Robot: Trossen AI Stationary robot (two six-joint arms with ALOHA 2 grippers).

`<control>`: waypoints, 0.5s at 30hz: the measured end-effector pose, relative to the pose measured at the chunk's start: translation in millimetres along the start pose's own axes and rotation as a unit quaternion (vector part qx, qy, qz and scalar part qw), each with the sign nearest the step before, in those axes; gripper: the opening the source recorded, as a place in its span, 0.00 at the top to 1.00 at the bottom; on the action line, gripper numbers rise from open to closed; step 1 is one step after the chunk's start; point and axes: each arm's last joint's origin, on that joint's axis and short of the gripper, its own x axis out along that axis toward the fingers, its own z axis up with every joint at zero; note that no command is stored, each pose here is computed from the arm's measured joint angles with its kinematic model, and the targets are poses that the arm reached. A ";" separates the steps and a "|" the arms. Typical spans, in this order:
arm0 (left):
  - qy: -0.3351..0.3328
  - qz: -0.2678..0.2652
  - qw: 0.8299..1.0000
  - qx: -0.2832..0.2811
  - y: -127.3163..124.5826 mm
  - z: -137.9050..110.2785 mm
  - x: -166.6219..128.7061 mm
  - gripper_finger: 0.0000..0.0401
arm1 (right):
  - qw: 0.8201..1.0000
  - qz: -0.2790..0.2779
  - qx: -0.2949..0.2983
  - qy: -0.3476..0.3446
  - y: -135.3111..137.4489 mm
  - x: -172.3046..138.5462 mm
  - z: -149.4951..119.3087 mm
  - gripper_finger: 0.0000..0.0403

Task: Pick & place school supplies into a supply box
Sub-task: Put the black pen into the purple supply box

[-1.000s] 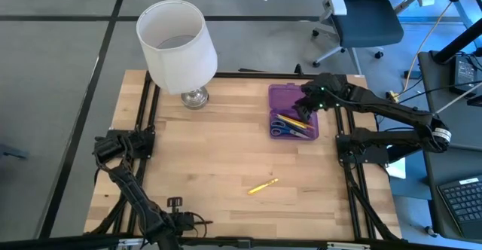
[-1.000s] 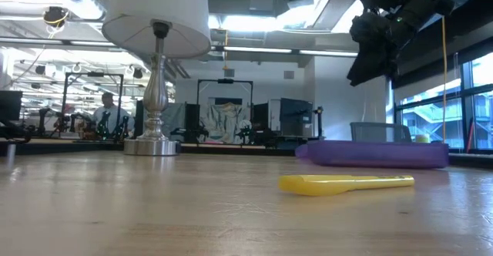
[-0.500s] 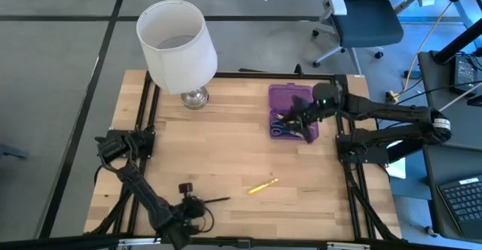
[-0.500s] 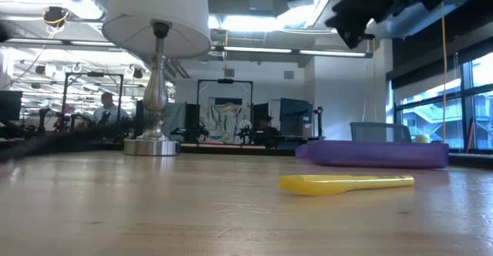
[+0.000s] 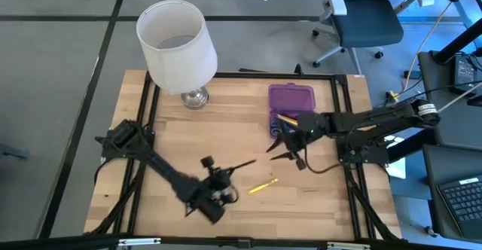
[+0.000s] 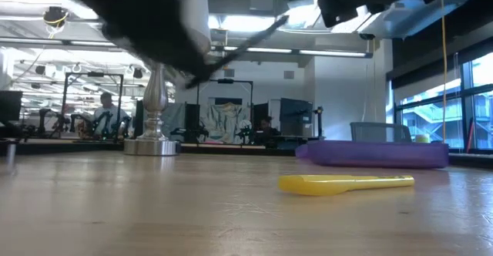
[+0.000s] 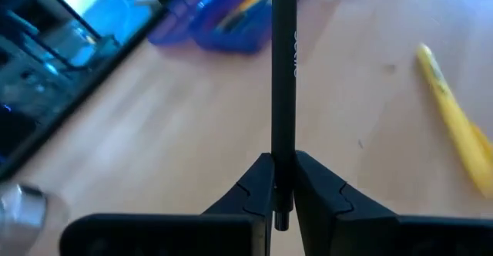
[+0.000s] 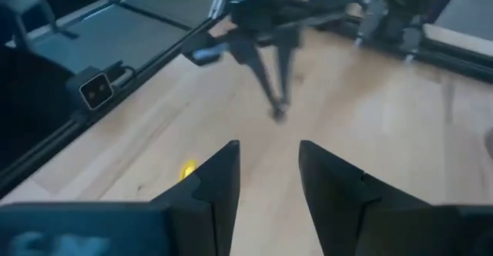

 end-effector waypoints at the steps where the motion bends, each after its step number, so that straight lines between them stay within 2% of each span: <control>1: -0.005 0.005 1.000 0.009 1.2 4.9 6.9 0.93 | 1.000 0.004 -0.001 0.002 1.2 3.3 -0.7 0.65; 3: -0.015 0.006 1.000 0.027 2.5 14.7 18.8 0.93 | 1.000 0.002 0.001 0.012 2.0 8.2 -3.5 0.65; 7: -0.013 -0.021 0.997 0.068 7.4 32.2 39.2 0.93 | 0.997 -0.041 0.019 0.059 -0.4 12.1 -12.5 0.65; 10: 0.009 -0.059 0.996 0.070 13.4 39.9 51.7 0.94 | 0.994 -0.048 0.018 0.092 -1.1 11.3 -18.9 0.65; 15: 0.030 -0.077 0.994 0.077 20.2 42.5 60.6 0.93 | 0.990 -0.052 0.035 0.125 -0.2 3.3 -23.5 0.65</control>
